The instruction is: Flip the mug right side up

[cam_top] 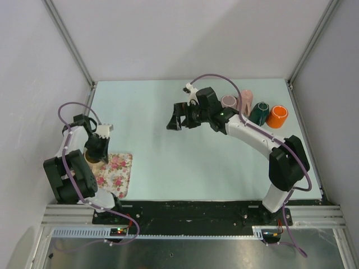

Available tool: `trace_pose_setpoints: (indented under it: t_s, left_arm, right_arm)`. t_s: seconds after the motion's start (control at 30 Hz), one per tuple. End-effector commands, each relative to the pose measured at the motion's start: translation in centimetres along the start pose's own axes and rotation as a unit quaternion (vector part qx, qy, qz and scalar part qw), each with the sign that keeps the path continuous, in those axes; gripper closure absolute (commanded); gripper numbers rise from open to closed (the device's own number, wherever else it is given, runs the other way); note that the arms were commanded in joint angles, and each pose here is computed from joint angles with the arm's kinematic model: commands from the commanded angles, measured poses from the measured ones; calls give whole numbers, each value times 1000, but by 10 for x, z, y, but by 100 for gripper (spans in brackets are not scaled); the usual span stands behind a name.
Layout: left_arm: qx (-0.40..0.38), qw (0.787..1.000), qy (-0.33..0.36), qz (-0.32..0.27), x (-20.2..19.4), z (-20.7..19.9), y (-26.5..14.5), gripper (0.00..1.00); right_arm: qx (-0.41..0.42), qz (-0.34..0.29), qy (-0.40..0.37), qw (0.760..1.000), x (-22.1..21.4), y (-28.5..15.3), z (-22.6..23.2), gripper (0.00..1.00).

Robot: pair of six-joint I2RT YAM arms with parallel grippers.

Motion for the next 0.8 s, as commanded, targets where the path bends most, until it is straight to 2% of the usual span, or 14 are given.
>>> trace_pose_setpoints:
  t_s: [0.0, 0.23, 0.37, 0.57, 0.63, 0.77]
  left_arm:
    - [-30, 999, 18, -35, 8, 6, 5, 100]
    - [-68, 997, -4, -39, 3, 3, -6, 93]
    - [-86, 995, -16, -55, 3, 3, -20, 93]
    - [-84, 996, -21, -34, -2, 5, -20, 95]
    - [-75, 997, -19, -25, -2, 9, -18, 86]
    - [-55, 998, -11, -19, 1, 15, -22, 54]
  right_arm:
    - [-8, -29, -20, 999, 14, -21, 8, 1]
    - [-39, -35, -12, 999, 19, -33, -6, 1]
    - [-66, -36, -15, 997, 19, -42, -15, 1]
    - [-70, -37, -15, 997, 19, -45, -19, 1]
    - [-69, -38, -15, 997, 20, -44, -19, 1]
    - [-92, -39, -6, 995, 20, -46, -31, 1]
Point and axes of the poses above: each gripper's point midway between its finger pads, its own y axis out along the fingers, its own z axis along the line the jaws close on, x = y × z, the point moved 8 cm from there along -y, back along the fingers, and after that the axes turned 6 degrees about -y, right-handed, at the moved point
